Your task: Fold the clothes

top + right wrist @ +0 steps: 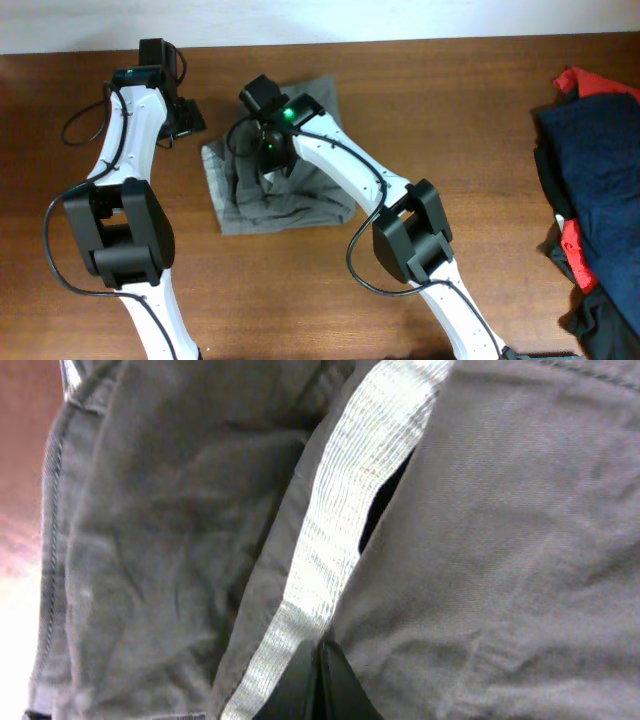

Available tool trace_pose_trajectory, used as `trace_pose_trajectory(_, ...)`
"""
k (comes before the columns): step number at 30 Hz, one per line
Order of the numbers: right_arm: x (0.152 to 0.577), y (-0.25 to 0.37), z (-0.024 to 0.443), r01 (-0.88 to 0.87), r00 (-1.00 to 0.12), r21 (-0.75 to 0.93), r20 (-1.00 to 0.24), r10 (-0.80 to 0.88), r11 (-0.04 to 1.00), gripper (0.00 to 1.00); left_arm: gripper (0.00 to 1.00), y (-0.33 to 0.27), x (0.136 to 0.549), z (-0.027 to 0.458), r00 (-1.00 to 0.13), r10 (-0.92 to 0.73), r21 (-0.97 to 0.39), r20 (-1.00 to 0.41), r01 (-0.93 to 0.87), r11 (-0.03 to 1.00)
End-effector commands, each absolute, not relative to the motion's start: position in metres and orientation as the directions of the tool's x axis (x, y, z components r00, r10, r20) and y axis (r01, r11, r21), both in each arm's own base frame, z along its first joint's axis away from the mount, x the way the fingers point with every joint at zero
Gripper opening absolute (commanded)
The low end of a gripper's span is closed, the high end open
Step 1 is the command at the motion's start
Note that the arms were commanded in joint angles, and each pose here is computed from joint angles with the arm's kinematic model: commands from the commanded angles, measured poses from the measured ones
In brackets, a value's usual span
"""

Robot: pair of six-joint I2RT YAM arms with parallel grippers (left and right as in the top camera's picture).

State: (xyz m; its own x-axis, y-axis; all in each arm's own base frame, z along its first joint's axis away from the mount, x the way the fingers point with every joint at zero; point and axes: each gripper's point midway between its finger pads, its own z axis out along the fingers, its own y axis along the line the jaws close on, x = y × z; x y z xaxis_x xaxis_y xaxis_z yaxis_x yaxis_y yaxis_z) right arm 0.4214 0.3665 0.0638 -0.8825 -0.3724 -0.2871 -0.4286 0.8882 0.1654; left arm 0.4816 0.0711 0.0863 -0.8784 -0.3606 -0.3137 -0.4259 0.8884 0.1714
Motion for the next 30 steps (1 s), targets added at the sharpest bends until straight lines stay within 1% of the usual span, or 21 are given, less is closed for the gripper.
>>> trace_pose_trajectory(1, 0.413, 0.379, 0.107, -0.468, -0.855, 0.204, -0.350, -0.383, 0.860, 0.04, 0.99, 0.070, 0.487, 0.090, -0.868, -0.373, 0.154, -0.328, -0.438, 0.886)
trace_pose_trajectory(10, 0.410, 0.374, 0.169, -0.484, -0.822, 0.218, -0.445, -0.355, 0.848, 0.04, 0.99, 0.070, 0.487, 0.090, -0.868, -0.373, 0.154, -0.328, -0.438, 0.886)
trace_pose_trajectory(13, 0.398, 0.382, 0.182, -0.507, -0.823, 0.283, -0.439, -0.360, 0.814, 0.04, 0.99, 0.070, 0.487, 0.090, -0.868, -0.372, 0.154, -0.328, -0.438, 0.885)
trace_pose_trajectory(17, 0.376, 0.399, 0.187, -0.535, -0.835, 0.418, -0.392, -0.386, 0.734, 0.04, 0.99, 0.070, 0.487, 0.090, -0.868, -0.372, 0.154, -0.328, -0.438, 0.885)
trace_pose_trajectory(21, 0.372, 0.400, 0.187, -0.537, -0.836, 0.429, -0.385, -0.391, 0.726, 0.04, 0.99, 0.070, 0.487, 0.090, -0.868, -0.372, 0.154, -0.328, -0.438, 0.885)
trace_pose_trajectory(25, 0.358, 0.410, 0.189, -0.577, -0.816, 0.478, -0.377, -0.439, 0.662, 0.04, 0.99, 0.070, 0.487, 0.090, -0.868, -0.373, 0.154, -0.328, -0.439, 0.885)
trace_pose_trajectory(27, 0.353, 0.414, 0.185, -0.590, -0.807, 0.483, -0.370, -0.460, 0.647, 0.04, 0.99, 0.070, 0.487, 0.090, -0.868, -0.372, 0.154, -0.328, -0.438, 0.885)
trace_pose_trajectory(28, 0.351, 0.415, 0.182, -0.590, -0.808, 0.483, -0.364, -0.464, 0.647, 0.05, 0.99, 0.070, 0.487, 0.090, -0.868, -0.372, 0.154, -0.328, -0.438, 0.885)
trace_pose_trajectory(29, 0.350, 0.416, 0.179, -0.589, -0.808, 0.485, -0.358, -0.468, 0.647, 0.10, 0.99, 0.070, 0.487, 0.089, -0.868, -0.372, 0.155, -0.328, -0.438, 0.885)
trace_pose_trajectory(30, 0.348, 0.417, 0.176, -0.589, -0.808, 0.486, -0.351, -0.472, 0.646, 0.22, 0.99, 0.070, 0.487, 0.089, -0.868, -0.372, 0.155, -0.328, -0.438, 0.885)
